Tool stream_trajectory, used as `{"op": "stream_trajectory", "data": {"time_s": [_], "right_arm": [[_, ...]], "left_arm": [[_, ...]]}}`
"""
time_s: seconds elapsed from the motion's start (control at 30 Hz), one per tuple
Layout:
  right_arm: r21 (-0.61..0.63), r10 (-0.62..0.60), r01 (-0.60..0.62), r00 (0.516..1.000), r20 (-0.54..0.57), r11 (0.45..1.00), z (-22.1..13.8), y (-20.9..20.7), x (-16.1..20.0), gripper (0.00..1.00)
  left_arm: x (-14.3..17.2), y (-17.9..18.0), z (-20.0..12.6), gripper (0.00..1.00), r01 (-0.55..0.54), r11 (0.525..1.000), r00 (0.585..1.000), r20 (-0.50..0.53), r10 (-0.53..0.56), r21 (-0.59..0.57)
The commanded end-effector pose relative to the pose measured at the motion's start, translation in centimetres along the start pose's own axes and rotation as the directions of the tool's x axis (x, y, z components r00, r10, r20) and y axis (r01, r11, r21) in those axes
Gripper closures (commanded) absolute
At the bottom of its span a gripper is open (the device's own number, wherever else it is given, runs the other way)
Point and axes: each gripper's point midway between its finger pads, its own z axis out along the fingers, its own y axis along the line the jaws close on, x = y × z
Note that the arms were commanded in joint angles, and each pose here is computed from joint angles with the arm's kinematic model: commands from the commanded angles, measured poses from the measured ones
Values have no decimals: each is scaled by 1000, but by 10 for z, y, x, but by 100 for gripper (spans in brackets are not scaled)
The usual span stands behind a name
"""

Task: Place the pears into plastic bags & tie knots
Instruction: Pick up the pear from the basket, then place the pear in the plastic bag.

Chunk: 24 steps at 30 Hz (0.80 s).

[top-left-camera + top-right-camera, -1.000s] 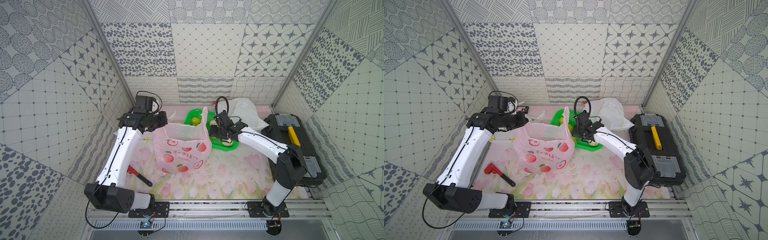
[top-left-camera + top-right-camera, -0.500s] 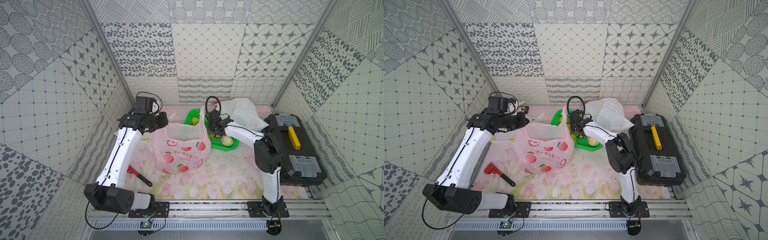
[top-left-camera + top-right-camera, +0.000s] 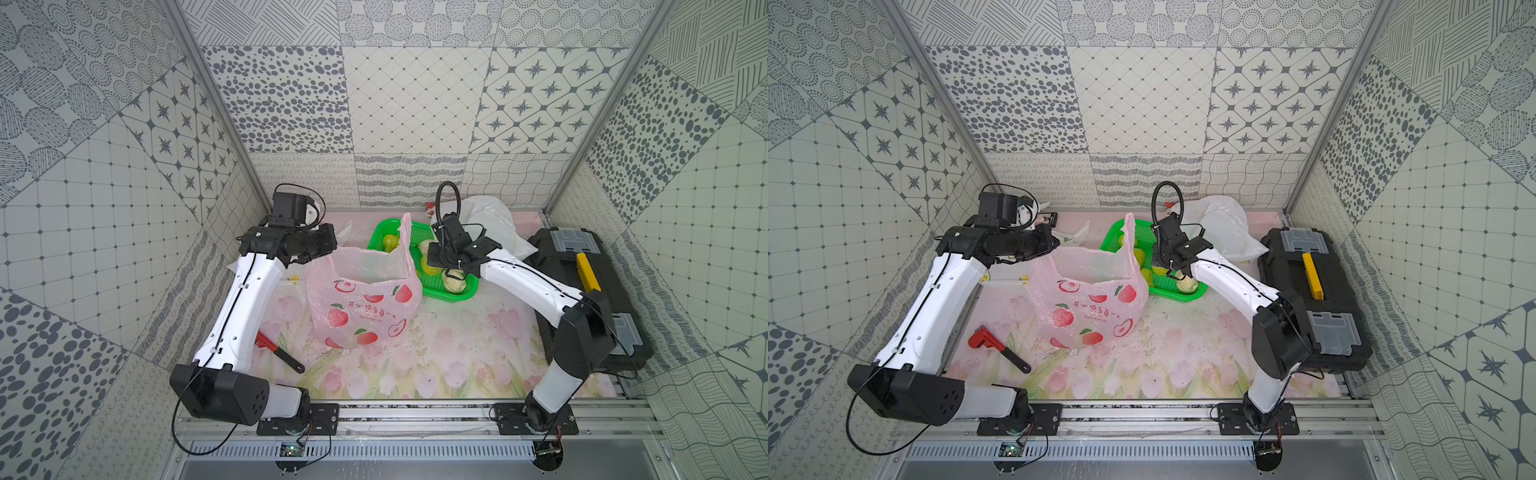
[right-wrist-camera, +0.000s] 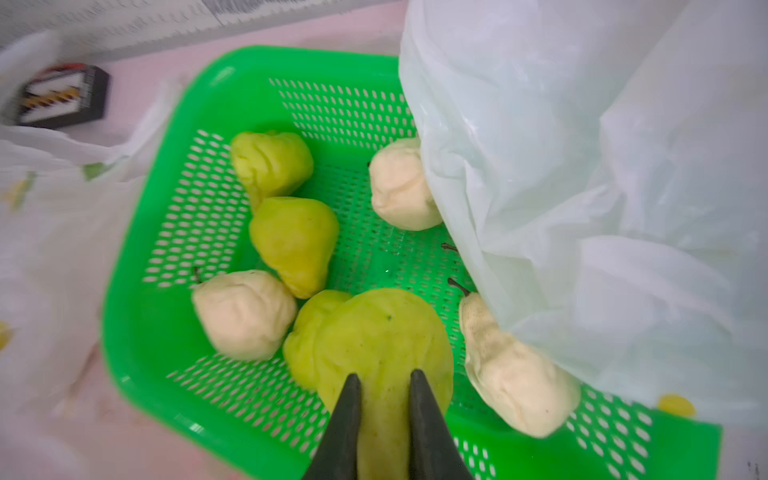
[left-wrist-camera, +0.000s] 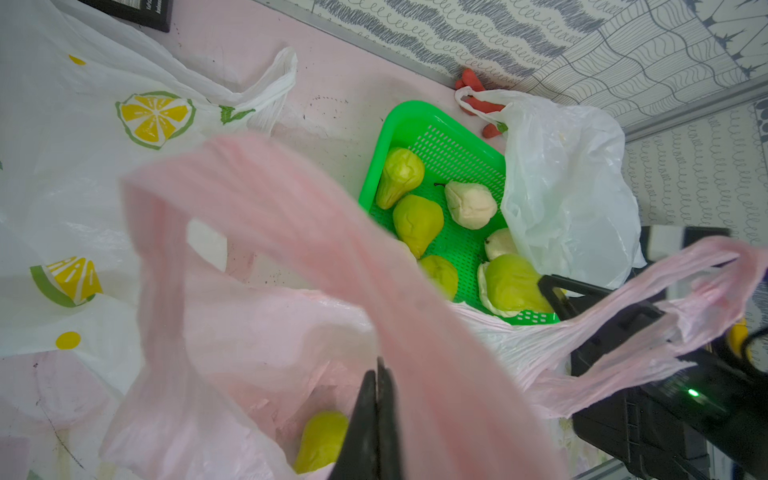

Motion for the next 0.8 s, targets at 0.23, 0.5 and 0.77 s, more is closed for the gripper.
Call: {"op": "stream_trajectory", "data": {"time_s": [0.23, 0.5, 0.77], "right_arm": [[-512, -122, 19, 978, -169, 859, -171, 58, 30, 90], [-650, -106, 32, 991, -76, 759, -155, 164, -14, 91], [-547, -283, 158, 947, -153, 822, -65, 245, 24, 90]], "left_arm": [[-18, -7, -10, 100, -55, 998, 997, 57, 54, 11], [-16, -37, -9, 100, -74, 988, 996, 52, 68, 133], [-14, -42, -28, 100, -122, 982, 990, 85, 111, 145]]}}
